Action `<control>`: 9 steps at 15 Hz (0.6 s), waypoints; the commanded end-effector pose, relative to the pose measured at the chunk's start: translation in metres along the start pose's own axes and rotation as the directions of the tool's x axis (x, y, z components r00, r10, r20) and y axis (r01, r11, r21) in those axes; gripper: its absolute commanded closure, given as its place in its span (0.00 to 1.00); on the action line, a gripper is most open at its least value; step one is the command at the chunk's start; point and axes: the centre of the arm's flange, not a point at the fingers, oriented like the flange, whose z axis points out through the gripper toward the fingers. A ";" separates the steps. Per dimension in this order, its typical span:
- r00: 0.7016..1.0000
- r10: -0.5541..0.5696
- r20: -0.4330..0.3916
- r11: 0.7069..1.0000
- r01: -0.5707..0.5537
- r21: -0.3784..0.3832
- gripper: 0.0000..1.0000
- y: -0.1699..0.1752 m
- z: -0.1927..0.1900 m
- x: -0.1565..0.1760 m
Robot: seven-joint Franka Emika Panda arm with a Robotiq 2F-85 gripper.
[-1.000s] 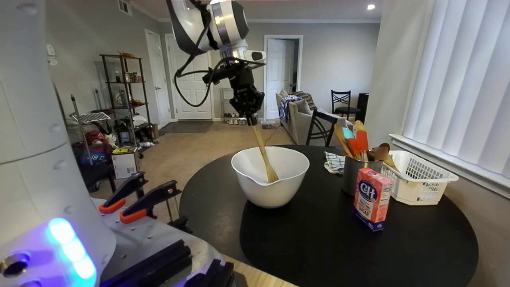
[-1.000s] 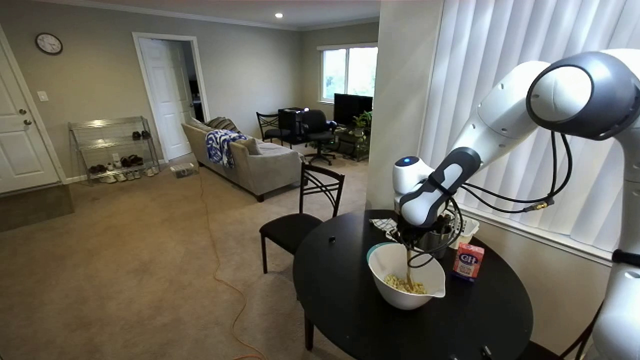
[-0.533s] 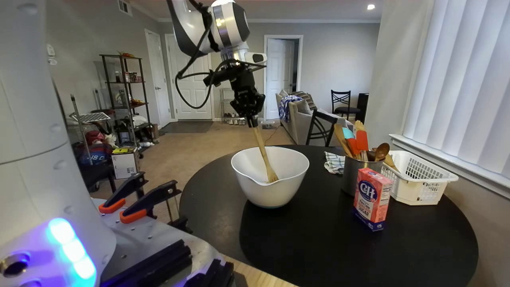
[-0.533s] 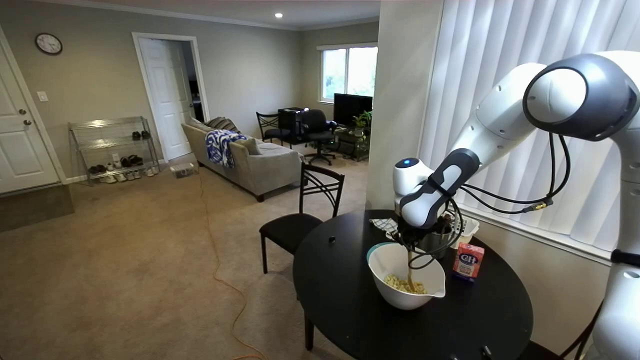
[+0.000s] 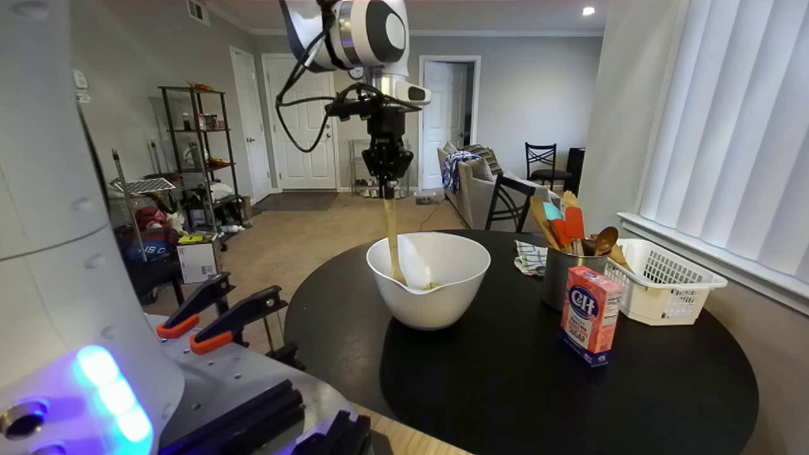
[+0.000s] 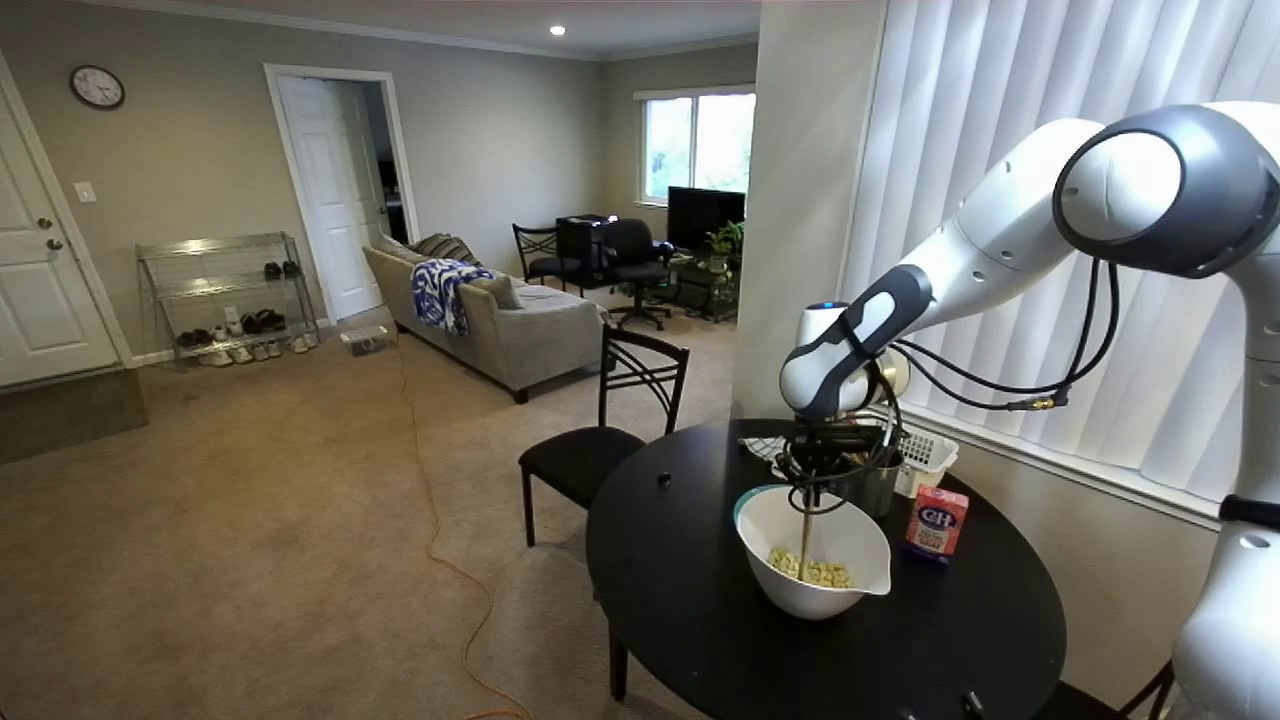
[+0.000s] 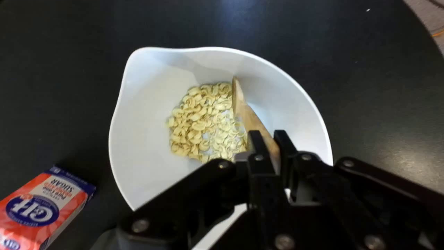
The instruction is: Use the wooden spoon to stir the white bowl.
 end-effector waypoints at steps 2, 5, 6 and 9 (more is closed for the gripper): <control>0.987 0.078 0.138 0.987 -0.096 0.129 0.94 0.027 -0.006 0.020; 0.992 0.086 0.087 0.980 -0.100 0.171 0.94 0.032 -0.007 0.021; 0.994 0.080 0.074 0.981 -0.092 0.172 0.94 0.031 -0.007 0.020; 0.997 0.061 0.041 0.988 -0.066 0.139 0.94 0.021 0.001 0.018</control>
